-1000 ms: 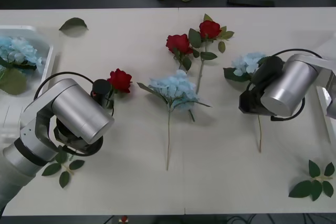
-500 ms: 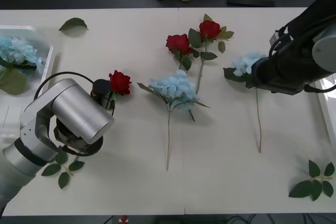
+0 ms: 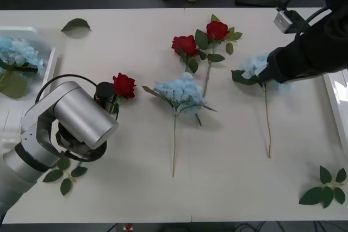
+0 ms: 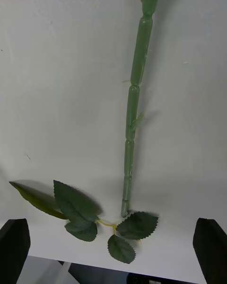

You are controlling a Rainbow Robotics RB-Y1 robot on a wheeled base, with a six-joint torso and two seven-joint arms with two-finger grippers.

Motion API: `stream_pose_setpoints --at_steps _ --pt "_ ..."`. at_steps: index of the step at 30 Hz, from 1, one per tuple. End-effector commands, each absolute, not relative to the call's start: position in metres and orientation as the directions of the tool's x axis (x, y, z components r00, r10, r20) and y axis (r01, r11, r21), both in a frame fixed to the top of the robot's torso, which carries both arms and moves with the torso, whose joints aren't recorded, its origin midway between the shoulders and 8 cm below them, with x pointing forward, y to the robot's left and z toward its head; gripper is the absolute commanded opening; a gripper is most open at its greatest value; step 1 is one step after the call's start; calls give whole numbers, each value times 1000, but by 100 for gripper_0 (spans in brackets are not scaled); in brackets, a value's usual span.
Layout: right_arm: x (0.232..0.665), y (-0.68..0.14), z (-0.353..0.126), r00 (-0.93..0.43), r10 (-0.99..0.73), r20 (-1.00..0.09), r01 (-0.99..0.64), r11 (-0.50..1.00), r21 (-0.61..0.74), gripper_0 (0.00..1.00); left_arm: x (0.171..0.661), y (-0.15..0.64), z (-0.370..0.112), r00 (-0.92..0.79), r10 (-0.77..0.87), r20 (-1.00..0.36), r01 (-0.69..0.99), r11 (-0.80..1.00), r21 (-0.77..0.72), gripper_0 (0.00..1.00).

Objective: Place the red flowers into the right box and the blue flowers into the left box. If a person shows an open palm, hand one flower to the person first, then continue sorting.

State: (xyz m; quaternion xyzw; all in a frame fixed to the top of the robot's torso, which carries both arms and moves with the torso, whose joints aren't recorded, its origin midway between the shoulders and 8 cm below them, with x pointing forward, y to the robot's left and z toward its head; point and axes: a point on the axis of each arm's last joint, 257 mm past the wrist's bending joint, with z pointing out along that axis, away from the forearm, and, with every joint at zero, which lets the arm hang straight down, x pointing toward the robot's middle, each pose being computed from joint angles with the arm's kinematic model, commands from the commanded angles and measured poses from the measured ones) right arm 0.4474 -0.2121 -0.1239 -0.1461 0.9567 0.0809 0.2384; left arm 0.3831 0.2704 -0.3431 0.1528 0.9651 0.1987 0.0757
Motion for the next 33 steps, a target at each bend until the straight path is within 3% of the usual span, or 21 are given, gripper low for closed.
stream_pose_setpoints --at_steps 1,10,17,24,33 --pt "441 -203 -93 -736 -390 -554 -480 877 20 66 395 268 -330 -936 325 -132 245 876 415 100" --pt "402 -180 -51 -522 -539 -661 -690 722 -45 66 411 234 -287 -897 398 -195 308 876 371 100" --pt "387 -162 -34 -305 -613 -729 -788 593 -169 66 430 218 -270 -851 458 -259 352 861 367 100" --pt "389 -145 -21 -155 -503 -851 -792 578 -197 66 475 215 -298 -822 437 -365 326 887 327 100" --pt "383 -134 -25 -140 -347 -927 -781 615 -112 66 490 215 -320 -819 411 -401 303 903 306 100"
